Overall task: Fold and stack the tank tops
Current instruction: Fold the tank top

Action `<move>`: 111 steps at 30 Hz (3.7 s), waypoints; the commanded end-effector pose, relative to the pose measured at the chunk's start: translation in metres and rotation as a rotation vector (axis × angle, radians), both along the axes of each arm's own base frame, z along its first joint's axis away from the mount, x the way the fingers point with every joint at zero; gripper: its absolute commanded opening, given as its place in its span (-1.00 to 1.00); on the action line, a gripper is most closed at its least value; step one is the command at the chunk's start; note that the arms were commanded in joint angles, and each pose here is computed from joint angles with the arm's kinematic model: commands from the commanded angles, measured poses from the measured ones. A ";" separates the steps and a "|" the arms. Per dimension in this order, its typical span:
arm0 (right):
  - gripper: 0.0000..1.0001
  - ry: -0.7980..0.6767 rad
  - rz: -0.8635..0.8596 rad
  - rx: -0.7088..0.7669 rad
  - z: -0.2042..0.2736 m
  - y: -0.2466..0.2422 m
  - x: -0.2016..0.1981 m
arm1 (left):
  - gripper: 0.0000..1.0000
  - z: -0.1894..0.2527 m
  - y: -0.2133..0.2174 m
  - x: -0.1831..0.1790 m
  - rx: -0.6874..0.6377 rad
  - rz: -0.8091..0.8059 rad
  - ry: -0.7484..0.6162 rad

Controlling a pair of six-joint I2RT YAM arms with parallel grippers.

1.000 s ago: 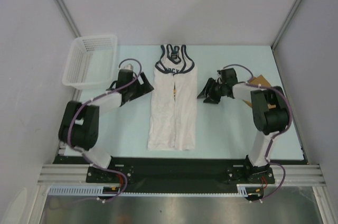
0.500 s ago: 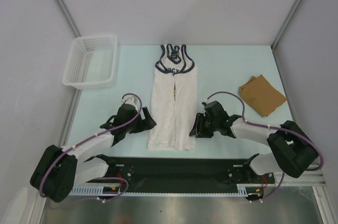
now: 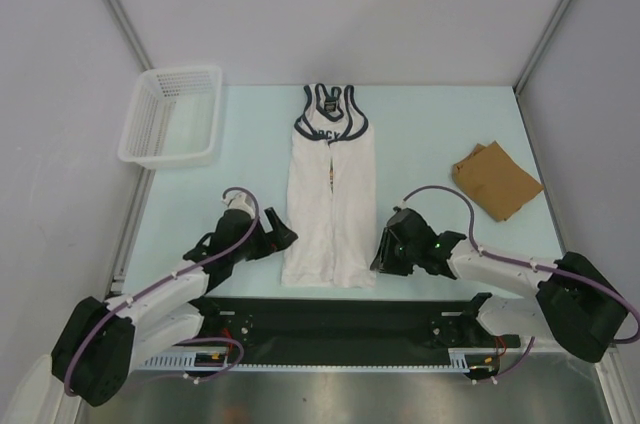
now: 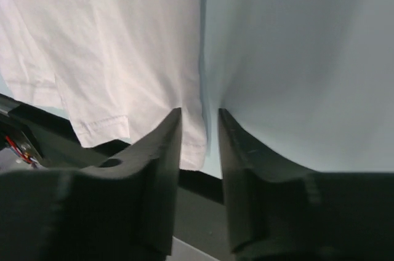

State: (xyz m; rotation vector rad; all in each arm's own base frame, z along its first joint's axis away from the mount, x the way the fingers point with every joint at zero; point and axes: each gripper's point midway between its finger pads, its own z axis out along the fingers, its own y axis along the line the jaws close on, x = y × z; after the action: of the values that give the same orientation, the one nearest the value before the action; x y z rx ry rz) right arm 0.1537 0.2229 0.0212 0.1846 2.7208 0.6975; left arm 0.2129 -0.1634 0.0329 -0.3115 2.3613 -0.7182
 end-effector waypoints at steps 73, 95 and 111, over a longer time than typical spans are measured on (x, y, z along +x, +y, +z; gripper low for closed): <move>-1.00 0.073 0.068 -0.070 0.015 -0.017 -0.049 | -0.99 -0.052 0.019 -0.113 0.217 -0.046 0.411; -1.00 -0.181 0.110 0.000 0.105 0.018 0.044 | -1.00 0.060 -0.023 -0.018 0.173 -0.010 0.146; -1.00 -0.308 0.063 -0.024 0.151 0.015 0.162 | -0.99 0.097 -0.020 0.092 0.226 0.071 0.026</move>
State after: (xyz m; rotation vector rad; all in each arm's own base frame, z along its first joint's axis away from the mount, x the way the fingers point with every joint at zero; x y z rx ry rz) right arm 0.2884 0.2346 0.1568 0.0376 2.5106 0.6491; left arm 0.2702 -0.1814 0.1099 -0.3416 2.5022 -0.4228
